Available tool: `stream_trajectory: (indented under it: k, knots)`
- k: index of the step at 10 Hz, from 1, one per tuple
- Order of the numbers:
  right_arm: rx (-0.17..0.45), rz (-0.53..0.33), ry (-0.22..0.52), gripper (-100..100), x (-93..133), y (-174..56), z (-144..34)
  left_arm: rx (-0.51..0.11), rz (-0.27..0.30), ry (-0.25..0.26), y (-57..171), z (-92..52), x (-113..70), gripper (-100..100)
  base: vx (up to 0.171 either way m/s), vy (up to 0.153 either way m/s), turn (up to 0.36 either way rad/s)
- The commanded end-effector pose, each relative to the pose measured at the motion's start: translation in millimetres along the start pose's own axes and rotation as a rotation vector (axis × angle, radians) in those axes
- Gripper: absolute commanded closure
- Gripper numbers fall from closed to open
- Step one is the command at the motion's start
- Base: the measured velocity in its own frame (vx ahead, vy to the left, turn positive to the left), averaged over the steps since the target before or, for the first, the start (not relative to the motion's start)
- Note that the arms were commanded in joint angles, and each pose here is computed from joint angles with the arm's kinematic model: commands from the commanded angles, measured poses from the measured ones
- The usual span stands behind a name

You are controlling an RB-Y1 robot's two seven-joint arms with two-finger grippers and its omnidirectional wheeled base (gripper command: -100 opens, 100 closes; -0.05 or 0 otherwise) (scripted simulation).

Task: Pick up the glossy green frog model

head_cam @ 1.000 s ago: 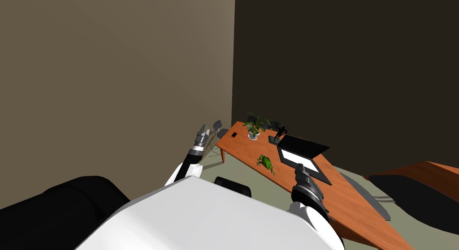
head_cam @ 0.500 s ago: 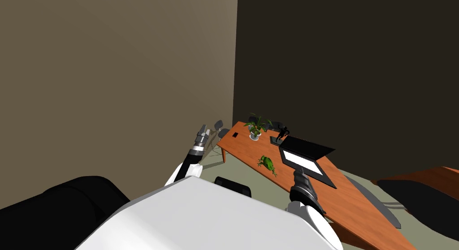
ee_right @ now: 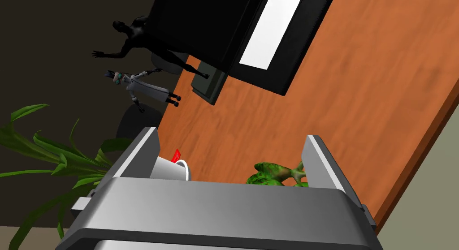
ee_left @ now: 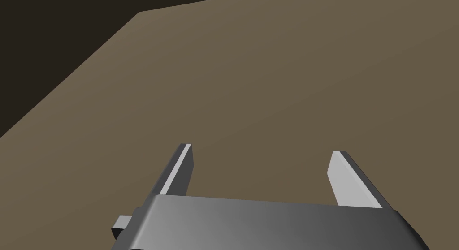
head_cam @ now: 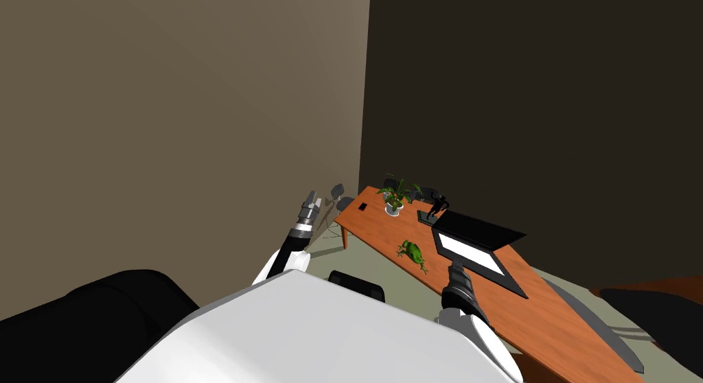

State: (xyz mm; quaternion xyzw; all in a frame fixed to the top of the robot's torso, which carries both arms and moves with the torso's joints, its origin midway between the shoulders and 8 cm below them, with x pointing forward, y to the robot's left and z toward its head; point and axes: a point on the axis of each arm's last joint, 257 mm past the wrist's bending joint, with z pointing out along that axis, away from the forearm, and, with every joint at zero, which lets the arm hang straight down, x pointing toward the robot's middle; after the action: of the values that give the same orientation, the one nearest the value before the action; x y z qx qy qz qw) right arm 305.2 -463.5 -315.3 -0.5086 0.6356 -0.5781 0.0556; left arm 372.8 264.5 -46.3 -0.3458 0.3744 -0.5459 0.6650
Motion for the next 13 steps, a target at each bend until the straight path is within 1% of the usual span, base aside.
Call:
stream_trajectory:
  k: [1, 2, 3, 4, 5, 6, 7, 8, 9, 10, 11, 12, 13]
  knots:
    - [-0.017, 0.031, -0.014, -100, -5.0, 3.8, 1.3, 0.0, 0.0, 0.0, 0.0, 0.0, 0.0, 0, -0.003, 0.0, -0.014]
    - [-0.052, 0.098, -0.026, -100, -11.4, 14.9, 4.9, 0.0, 0.0, 0.0, 0.0, 0.0, 0.0, 0, -0.007, 0.004, 0.111]
    - [-0.066, 0.118, -0.039, -100, -14.9, 18.3, 4.6, 0.0, 0.0, 0.0, 0.0, 0.0, 0.0, 0, -0.007, 0.001, 0.065]
    - [-0.094, 0.171, -0.044, -100, -19.6, 27.1, 8.0, 0.0, 0.0, 0.0, 0.0, 0.0, 0.0, 0, -0.009, 0.003, 0.124]
    - [-0.112, 0.199, -0.057, -100, -23.9, 31.0, 7.4, 0.0, 0.0, 0.0, 0.0, 0.0, 0.0, 0, -0.007, -0.002, 0.054]
    - [-0.119, 0.209, -0.063, -100, -25.8, 32.6, 7.1, 0.0, 0.0, 0.0, 0.0, 0.0, 0.0, 0, -0.003, -0.003, -0.02]
    - [-0.155, 0.273, -0.072, -100, -32.3, 42.5, 9.7, 0.0, 0.0, 0.0, 0.0, 0.0, 0.0, 0, -0.005, -0.001, 0.106]
    - [-0.168, 0.292, -0.082, -100, -35.7, 45.2, 9.0, 0.0, 0.0, 0.0, 0.0, 0.0, 0.0, 0, -0.005, -0.004, 0.07]
    - [-0.2, 0.347, -0.086, -100, -41.3, 53.6, 11.5, 0.0, 0.0, 0.0, 0.0, 0.0, 0.0, 0, -0.008, -0.004, 0.131]
    - [-0.216, 0.371, -0.097, -100, -45.2, 56.6, 10.4, 0.0, 0.0, 0.0, 0.0, 0.0, 0.0, 0, -0.006, -0.007, 0.052]
    - [-0.246, 0.426, -0.097, -100, -50.3, 64.1, 12.6, 0.0, 0.0, 0.0, 0.0, 0.0, 0.0, 0, -0.006, -0.006, 0.08]
    - [-0.262, 0.445, -0.108, -100, -54.2, 66.9, 11.4, 0.0, 0.0, 0.0, 0.0, 0.0, 0.0, 0, -0.004, -0.007, 0.057]
    - [-0.295, 0.503, -0.11, -100, -60.2, 74.5, 12.8, 0.0, 0.0, 0.0, 0.0, 0.0, 0.0, 0, -0.006, -0.008, 0.126]
